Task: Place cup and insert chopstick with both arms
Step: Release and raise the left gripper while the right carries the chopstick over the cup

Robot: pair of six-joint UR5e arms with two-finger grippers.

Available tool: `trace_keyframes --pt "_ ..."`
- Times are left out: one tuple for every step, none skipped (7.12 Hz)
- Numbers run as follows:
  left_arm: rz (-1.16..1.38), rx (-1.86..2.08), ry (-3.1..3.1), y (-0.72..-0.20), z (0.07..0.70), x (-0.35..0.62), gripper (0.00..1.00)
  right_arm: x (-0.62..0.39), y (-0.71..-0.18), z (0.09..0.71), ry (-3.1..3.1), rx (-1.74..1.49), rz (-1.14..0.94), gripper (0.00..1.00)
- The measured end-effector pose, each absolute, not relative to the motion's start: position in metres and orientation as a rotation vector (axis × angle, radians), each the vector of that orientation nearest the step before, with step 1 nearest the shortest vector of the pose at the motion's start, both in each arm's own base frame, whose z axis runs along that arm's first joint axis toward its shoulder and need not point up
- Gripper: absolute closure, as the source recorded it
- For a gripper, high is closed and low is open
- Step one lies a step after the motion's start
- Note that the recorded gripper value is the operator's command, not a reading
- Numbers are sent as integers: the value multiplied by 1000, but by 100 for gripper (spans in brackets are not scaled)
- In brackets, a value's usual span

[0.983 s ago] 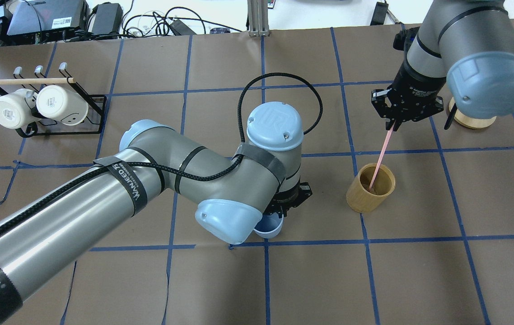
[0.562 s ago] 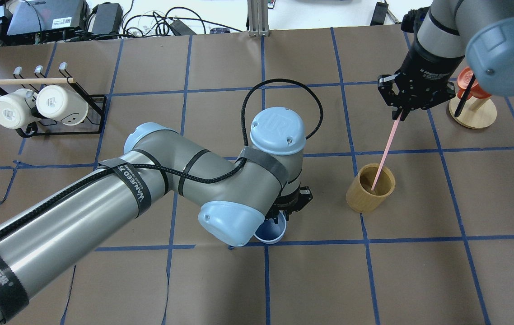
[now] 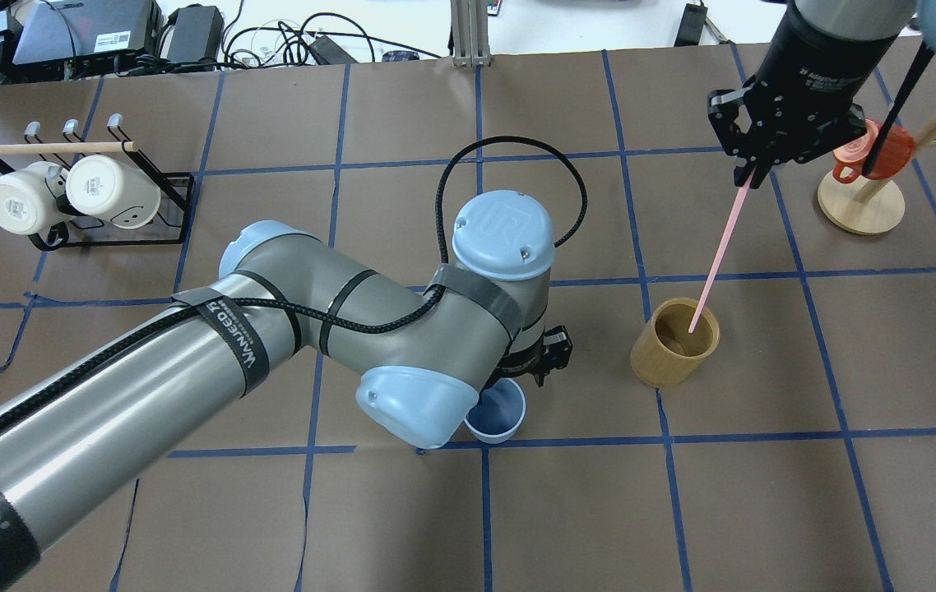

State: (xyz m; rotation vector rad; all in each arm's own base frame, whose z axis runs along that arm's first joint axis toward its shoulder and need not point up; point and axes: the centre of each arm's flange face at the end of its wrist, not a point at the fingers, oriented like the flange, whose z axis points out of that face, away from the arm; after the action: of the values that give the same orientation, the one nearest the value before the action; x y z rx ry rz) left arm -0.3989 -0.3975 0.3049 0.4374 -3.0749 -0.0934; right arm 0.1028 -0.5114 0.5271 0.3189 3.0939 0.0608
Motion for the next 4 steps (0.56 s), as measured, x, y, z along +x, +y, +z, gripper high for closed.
trace_keyframes --pt "-71 410 -3075 -415 338 -389 2 107 -513 530 3069 343 65 100" --pt "-39 304 -3088 -429 379 -377 0 111 -516 525 3039 388 88 100" --pt "26 201 -3097 -446 415 -355 0 117 -517 519 3019 416 110 100" --pt "88 135 -3100 -466 444 -319 0 132 -516 514 2989 438 120 100"
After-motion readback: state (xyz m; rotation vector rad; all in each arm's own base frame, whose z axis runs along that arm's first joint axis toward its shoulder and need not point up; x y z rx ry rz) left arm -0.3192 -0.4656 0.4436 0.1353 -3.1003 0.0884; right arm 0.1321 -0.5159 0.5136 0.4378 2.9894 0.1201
